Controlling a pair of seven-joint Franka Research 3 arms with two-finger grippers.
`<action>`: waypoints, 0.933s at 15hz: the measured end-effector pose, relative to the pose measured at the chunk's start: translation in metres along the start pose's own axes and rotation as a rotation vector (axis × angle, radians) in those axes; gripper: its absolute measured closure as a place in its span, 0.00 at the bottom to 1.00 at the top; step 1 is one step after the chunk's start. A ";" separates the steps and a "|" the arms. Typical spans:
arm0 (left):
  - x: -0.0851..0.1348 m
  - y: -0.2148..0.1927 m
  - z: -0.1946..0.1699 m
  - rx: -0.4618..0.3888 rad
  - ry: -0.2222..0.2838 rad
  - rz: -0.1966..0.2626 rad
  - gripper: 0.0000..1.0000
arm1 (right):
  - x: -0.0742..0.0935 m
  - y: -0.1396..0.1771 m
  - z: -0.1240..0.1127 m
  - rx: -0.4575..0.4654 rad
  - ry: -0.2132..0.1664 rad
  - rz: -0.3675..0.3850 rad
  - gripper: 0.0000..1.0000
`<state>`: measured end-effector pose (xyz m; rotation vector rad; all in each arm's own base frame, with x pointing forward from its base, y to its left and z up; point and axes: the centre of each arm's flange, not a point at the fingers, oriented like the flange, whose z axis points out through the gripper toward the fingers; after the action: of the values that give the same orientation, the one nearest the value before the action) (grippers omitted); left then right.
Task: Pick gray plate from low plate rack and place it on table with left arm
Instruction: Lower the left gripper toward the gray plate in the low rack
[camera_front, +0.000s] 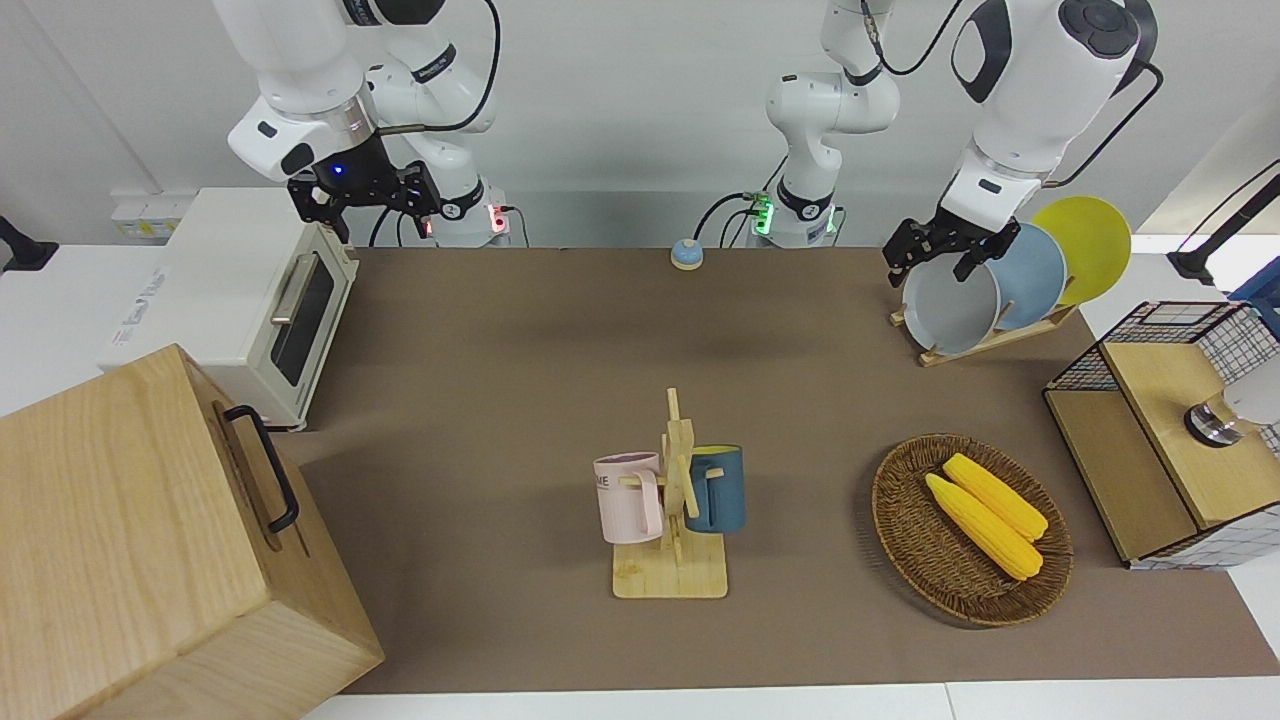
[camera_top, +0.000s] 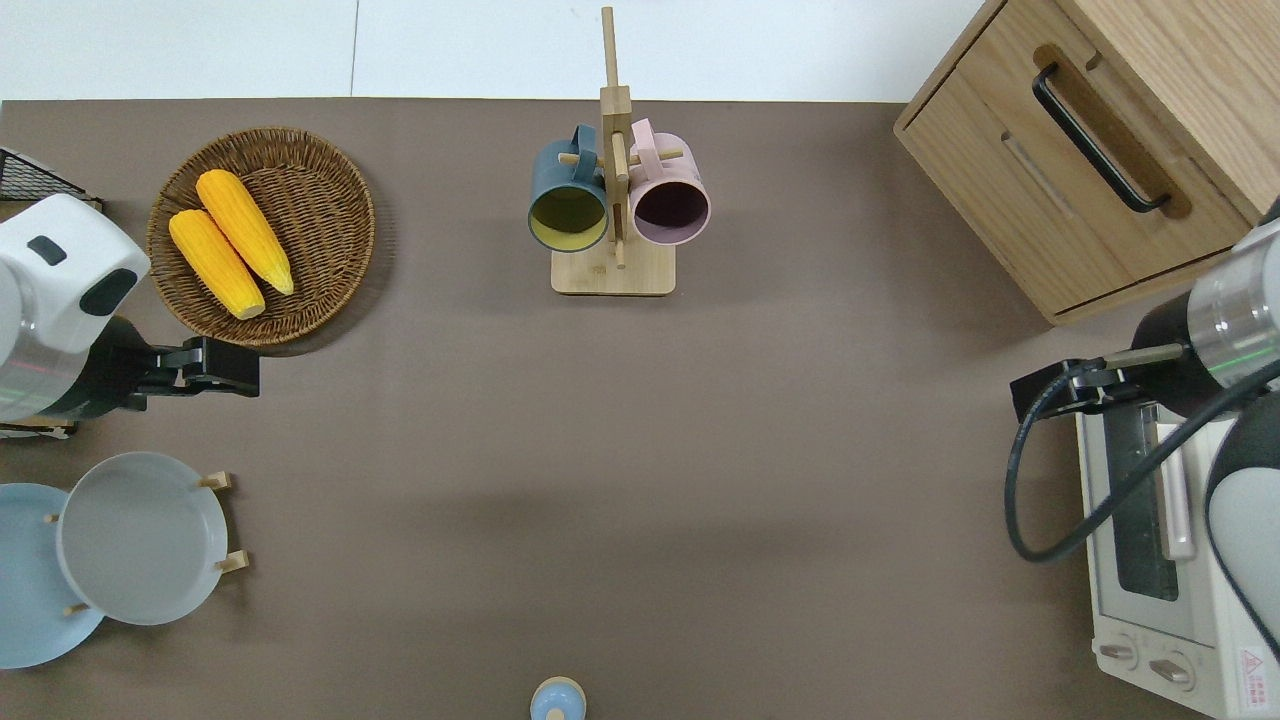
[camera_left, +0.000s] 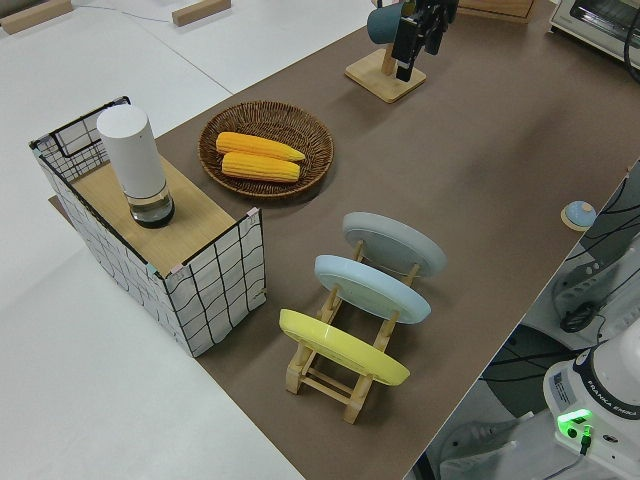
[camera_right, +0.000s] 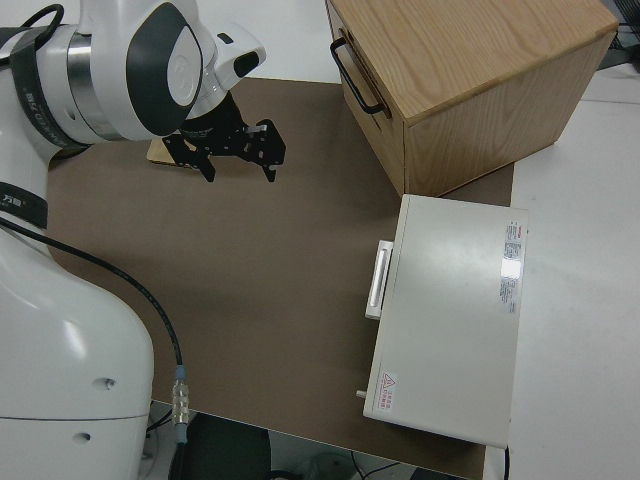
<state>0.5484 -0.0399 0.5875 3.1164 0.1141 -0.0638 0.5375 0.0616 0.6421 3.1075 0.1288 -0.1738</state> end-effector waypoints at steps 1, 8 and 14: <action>-0.002 0.000 -0.001 0.001 -0.007 0.000 0.00 | 0.000 0.000 0.000 0.000 0.000 0.000 0.01; -0.005 0.012 -0.003 0.012 -0.009 0.007 0.00 | 0.000 0.000 0.000 0.000 0.000 0.000 0.01; -0.006 0.012 -0.003 0.039 -0.013 -0.002 0.00 | 0.000 0.000 0.000 0.000 0.000 0.000 0.01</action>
<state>0.5437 -0.0519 0.5908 3.1546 0.1169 -0.0867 0.5375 0.0616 0.6421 3.1075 0.1288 -0.1738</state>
